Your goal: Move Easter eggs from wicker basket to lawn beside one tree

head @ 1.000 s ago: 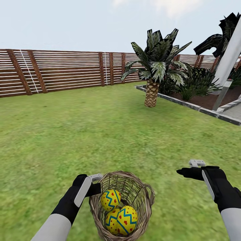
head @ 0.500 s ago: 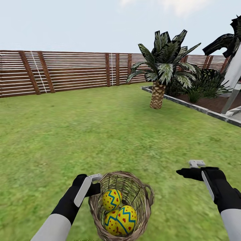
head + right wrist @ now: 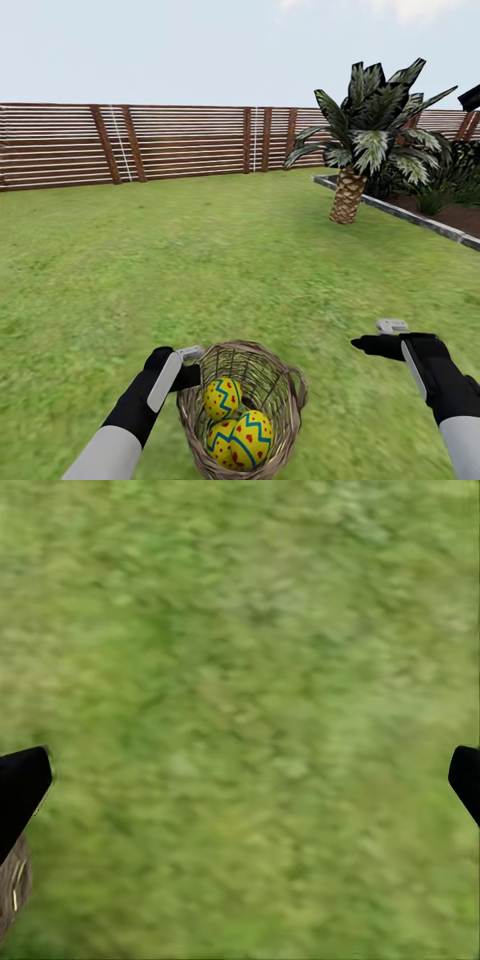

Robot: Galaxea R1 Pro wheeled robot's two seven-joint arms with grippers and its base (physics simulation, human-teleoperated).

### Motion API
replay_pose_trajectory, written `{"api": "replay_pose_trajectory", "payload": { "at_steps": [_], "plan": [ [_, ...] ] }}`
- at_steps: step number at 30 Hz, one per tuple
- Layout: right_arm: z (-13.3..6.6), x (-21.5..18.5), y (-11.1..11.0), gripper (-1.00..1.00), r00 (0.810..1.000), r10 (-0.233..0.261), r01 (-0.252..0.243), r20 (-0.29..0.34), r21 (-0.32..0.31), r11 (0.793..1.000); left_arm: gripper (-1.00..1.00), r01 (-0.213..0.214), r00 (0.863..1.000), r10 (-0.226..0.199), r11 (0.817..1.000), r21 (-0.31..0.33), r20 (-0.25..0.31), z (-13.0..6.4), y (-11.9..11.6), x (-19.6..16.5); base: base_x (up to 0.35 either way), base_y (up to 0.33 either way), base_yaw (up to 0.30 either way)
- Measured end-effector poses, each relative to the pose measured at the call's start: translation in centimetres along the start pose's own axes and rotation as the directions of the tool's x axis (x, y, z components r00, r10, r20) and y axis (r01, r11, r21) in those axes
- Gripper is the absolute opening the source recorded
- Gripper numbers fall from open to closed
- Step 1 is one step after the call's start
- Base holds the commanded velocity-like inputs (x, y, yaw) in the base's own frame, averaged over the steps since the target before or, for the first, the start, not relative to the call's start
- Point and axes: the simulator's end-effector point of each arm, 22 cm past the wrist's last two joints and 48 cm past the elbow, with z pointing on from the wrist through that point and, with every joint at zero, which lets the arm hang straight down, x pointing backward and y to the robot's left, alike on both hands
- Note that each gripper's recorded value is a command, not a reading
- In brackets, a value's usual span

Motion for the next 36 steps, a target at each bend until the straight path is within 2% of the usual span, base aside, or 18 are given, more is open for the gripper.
{"api": "replay_pose_trajectory", "payload": {
  "at_steps": [12,16,17,19,21,23,26,29,31,33,35,36],
  "plan": [
    [-1.2,-1.2,0.2,1.0,1.0,-0.003,0.003,-0.001,-0.005,1.0,-1.0,0.0,1.0,0.0,1.0,0.0,-0.001,-2.1,-0.4,-0.9,0.0,0.0,0.294],
    [-1.0,0.0,0.2,1.0,0.999,0.006,-0.006,-0.041,-0.008,1.0,-1.0,0.0,1.0,0.0,1.0,0.0,-0.001,-2.8,-0.5,-1.2,0.0,0.0,0.294],
    [-0.2,2.1,-0.1,1.0,0.996,0.018,-0.019,-0.092,-0.007,1.0,-1.0,0.002,1.0,-0.002,1.0,0.001,-0.001,-3.0,-0.5,-1.3,0.0,0.0,0.294],
    [0.9,5.4,-0.5,1.0,0.988,0.026,-0.027,-0.153,-0.005,1.0,-1.0,0.001,1.0,-0.001,1.0,-0.002,-0.002,-3.3,-0.4,-1.4,0.0,0.0,0.294],
    [1.7,10.0,-1.2,1.0,0.967,0.006,-0.002,-0.254,0.016,1.0,-1.0,0.001,1.0,-0.001,1.0,-0.003,-0.002,-3.7,-0.5,-1.5,0.0,0.0,0.294],
    [2.6,14.2,-1.5,1.0,0.953,-0.035,0.04,-0.3,0.011,0.999,-1.0,0.003,1.0,-0.003,1.0,-0.001,-0.002,-4.0,-0.6,-1.6,0.0,0.0,0.294],
    [3.0,19.5,-1.1,1.0,0.939,-0.06,0.057,-0.339,-0.02,0.998,-1.0,0.002,1.0,-0.002,1.0,-0.001,-0.002,-4.5,-0.6,-1.8,0.0,0.0,0.294],
    [2.5,24.8,-0.8,1.0,0.918,-0.15,0.137,-0.366,-0.06,0.989,-1.0,0.001,1.0,-0.001,1.0,-0.002,-0.001,-5.0,-0.6,-2.1,0.0,0.0,0.294],
    [1.4,29.5,0.1,1.0,0.904,-0.166,0.14,-0.394,-0.093,0.986,-1.0,0.003,1.0,-0.003,1.0,0.0,-0.001,-5.4,-0.7,-2.2,0.0,0.0,0.294],
    [-0.3,34.2,0.8,1.0,0.88,-0.174,0.137,-0.442,-0.116,0.984,-1.0,0.003,1.0,-0.003,1.0,0.0,-0.001,-5.7,-0.8,-2.3,0.0,0.0,0.294],
    [-1.6,36.9,0.7,1.0,0.869,-0.18,0.141,-0.461,-0.116,0.983,-1.0,0.002,1.0,-0.002,1.0,-0.002,-0.001,-6.1,-0.8,-2.5,0.0,0.0,0.294],
    [-2.5,38.6,0.5,1.0,0.858,-0.181,0.144,-0.481,-0.114,0.983,-1.0,0.003,1.0,-0.003,1.0,-0.001,-0.001,-6.2,-0.8,-2.5,0.0,0.0,0.294]
  ]
}}
